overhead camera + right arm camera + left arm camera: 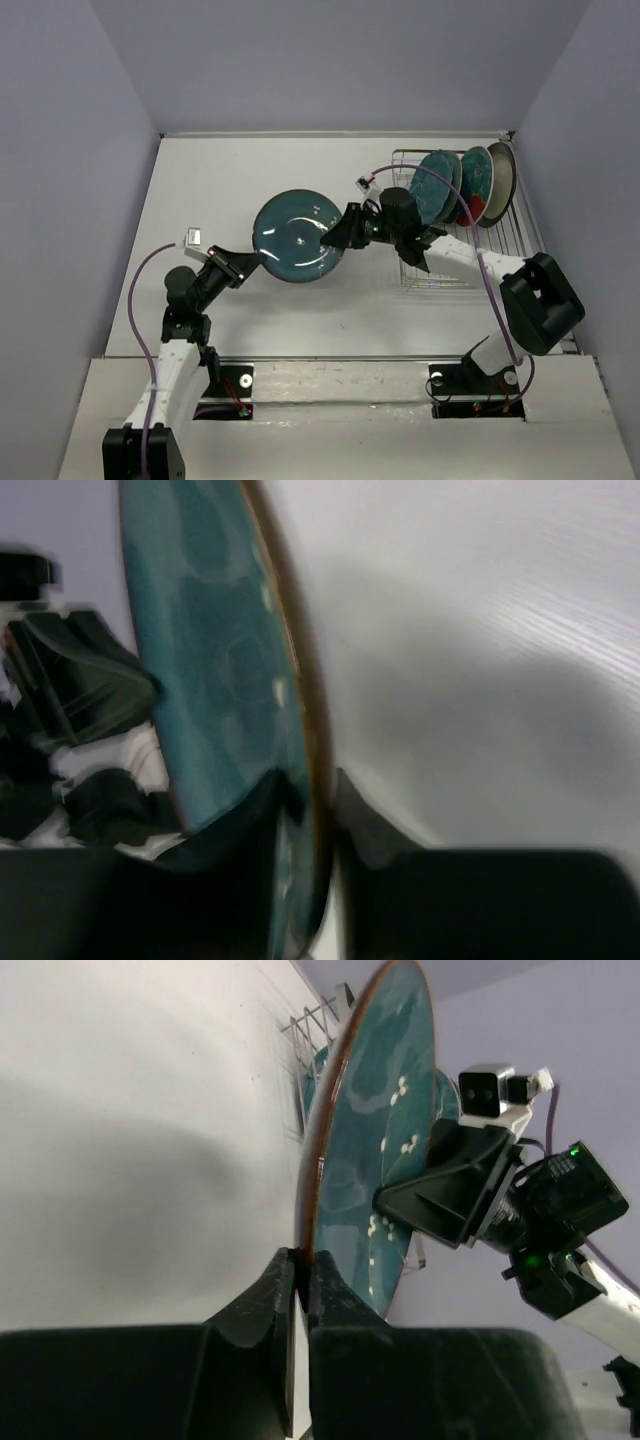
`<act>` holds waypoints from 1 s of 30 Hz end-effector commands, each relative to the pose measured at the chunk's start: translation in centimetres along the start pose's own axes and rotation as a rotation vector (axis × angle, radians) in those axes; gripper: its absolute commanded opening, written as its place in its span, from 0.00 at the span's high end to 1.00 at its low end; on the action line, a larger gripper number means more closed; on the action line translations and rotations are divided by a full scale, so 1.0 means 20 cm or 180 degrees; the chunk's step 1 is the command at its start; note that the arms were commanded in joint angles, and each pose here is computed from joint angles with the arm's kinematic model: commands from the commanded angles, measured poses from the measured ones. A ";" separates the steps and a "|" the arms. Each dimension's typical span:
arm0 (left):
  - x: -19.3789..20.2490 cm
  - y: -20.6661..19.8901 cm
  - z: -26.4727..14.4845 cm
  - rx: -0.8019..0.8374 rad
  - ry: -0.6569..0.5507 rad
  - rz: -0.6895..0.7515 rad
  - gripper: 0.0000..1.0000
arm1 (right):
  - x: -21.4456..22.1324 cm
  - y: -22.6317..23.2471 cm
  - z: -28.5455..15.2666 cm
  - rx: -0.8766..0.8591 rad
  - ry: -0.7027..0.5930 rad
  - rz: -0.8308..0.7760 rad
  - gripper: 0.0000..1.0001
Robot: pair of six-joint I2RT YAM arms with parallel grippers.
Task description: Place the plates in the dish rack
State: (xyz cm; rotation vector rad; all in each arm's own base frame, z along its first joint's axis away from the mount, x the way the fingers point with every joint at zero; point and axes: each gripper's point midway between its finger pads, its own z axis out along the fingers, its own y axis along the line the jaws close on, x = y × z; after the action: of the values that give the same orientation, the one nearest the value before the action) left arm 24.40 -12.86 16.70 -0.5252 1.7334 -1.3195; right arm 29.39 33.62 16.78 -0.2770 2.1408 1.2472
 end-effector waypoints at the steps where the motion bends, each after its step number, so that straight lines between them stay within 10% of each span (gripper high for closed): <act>1: -0.06 -0.45 -0.03 0.0920 0.0047 0.0576 0.76 | -0.19 0.19 -0.01 -0.0398 -0.0397 -0.0147 0.93; 2: -0.07 -0.44 -0.02 0.0821 0.0085 0.0559 0.45 | -0.22 0.21 -0.05 -0.0401 -0.0500 -0.0179 0.93; 5: -0.09 -0.44 0.01 0.0646 0.0158 0.0774 0.03 | -0.32 0.20 -0.12 -0.0157 -0.0803 -0.0230 0.93; 18: -0.31 -0.44 -0.08 -0.0329 -0.0010 0.2307 0.01 | -1.01 -0.31 -1.19 0.2971 -0.2547 -0.0709 0.93; 30: -0.25 -0.39 -0.06 -0.0303 0.0068 0.2292 0.01 | -1.19 -0.57 -1.31 0.3839 -0.2652 -0.0712 0.93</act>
State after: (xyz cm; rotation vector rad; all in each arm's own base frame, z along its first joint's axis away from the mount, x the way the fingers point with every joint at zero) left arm 24.79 -10.76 25.63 0.0319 1.7892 -0.7366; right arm 39.93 3.16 24.21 0.3406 1.9243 -0.2436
